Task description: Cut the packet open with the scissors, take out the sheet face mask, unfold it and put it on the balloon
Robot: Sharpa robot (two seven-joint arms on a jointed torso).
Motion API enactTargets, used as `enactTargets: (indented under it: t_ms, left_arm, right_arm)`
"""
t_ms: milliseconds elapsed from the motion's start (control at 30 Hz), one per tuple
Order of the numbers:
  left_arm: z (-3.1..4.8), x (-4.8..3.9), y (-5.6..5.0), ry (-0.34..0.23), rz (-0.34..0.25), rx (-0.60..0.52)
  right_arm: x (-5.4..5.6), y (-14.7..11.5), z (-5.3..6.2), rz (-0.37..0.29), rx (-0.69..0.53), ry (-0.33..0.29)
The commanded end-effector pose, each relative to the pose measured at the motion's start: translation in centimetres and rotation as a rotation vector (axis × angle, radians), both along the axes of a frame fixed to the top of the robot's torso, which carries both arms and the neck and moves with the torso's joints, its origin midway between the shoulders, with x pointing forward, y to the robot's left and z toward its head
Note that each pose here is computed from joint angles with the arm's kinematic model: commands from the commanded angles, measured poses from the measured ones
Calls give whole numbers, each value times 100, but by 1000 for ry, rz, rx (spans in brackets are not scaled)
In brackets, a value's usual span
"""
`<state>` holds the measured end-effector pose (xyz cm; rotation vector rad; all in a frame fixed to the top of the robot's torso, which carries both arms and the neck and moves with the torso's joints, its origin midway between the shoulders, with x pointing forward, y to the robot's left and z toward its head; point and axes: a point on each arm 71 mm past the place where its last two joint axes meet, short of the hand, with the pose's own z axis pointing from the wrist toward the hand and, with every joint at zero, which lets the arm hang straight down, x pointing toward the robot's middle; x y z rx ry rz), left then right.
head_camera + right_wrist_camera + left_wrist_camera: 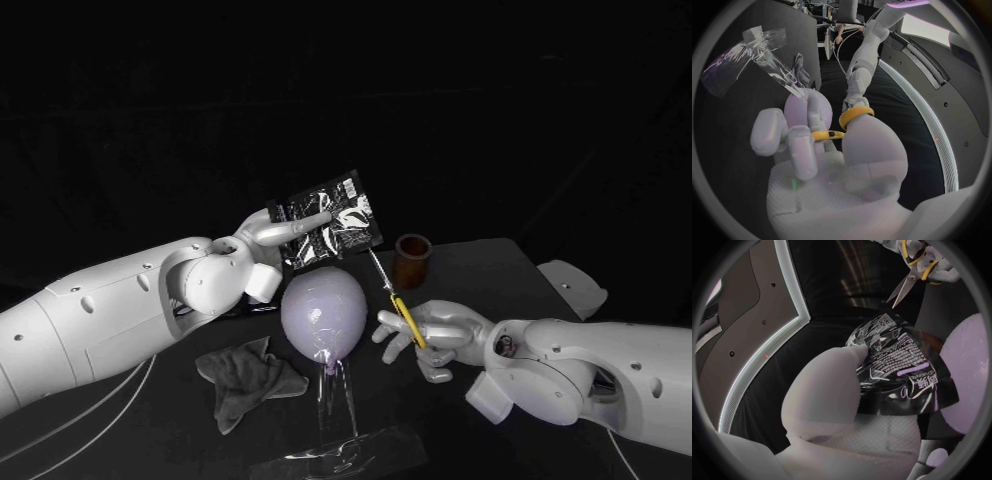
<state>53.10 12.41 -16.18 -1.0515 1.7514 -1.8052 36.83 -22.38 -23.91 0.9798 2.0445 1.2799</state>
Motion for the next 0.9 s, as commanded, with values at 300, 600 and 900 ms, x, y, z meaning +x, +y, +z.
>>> enactTargets:
  t_ms: [300, 600, 900]
  left_arm:
    - [25, -21, -32, -10, -36, -10]
    - [26, -27, -31, -9, -40, -12]
    - [23, -28, -26, -5, -40, -8]
  right_arm:
    - [32, -20, 5, 2, -10, -23]
    - [31, -19, 10, 3, -7, -26]
    - [30, -19, 29, 1, -1, -35]
